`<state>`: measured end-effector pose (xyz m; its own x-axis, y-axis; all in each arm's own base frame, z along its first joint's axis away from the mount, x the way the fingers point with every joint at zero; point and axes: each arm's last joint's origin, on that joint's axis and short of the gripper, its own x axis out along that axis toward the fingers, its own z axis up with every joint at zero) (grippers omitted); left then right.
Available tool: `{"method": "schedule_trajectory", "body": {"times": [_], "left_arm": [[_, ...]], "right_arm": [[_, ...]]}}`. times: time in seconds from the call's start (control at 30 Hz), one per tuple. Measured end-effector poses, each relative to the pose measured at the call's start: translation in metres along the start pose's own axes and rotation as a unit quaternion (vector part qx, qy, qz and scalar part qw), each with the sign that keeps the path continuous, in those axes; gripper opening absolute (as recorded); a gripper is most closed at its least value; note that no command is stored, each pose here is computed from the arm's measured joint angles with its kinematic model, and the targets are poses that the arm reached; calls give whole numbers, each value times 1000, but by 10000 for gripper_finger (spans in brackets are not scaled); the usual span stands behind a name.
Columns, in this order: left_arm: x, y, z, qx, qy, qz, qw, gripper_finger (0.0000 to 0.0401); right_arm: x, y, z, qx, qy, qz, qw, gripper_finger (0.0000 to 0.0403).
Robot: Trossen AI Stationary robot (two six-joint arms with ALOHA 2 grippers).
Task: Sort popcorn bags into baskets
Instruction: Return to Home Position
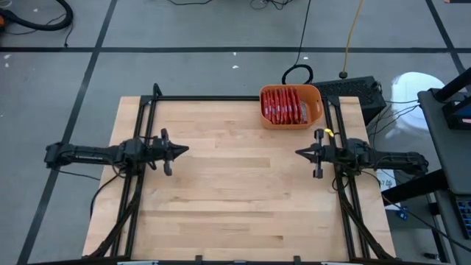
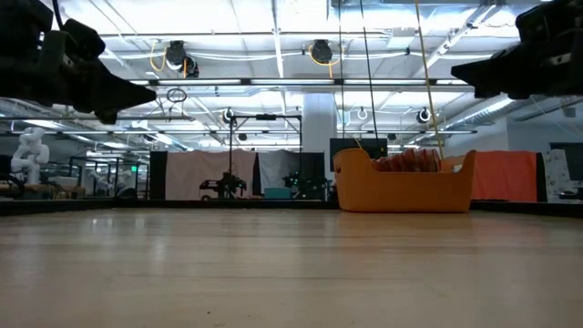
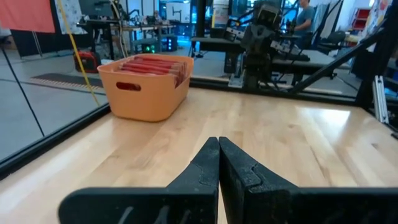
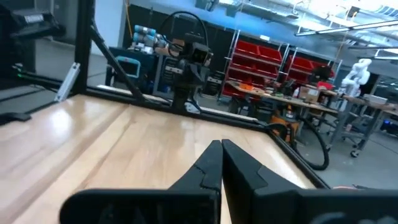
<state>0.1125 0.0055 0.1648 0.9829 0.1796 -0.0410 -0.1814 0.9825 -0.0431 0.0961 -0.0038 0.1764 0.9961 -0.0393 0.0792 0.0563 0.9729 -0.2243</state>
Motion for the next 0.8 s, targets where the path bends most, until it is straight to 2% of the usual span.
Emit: {"method": "schedule_trajectory", "body": {"times": [0.27, 0.37, 0.47, 0.7, 0.8], "left_arm": [[-7, 1, -4, 3, 17, 1, 1000, 0], [-9, 2, -2, 4, 7, -3, 1000, 0], [-10, 1, -1, 12, -1, -11, 1000, 0], [-12, -2, -1, 21, 0, -72, 997, 0], [-13, -2, -1, 18, -5, -76, 997, 0]], "right_arm": [[0, 5, -4, 26, 17, 43, 999, 0], [0, 6, -5, 55, 25, 45, 997, 0], [0, 5, -5, 56, 25, 41, 997, 0], [0, 5, -4, 56, 19, 44, 997, 0], [0, 5, -4, 56, 19, 44, 997, 0]]}}
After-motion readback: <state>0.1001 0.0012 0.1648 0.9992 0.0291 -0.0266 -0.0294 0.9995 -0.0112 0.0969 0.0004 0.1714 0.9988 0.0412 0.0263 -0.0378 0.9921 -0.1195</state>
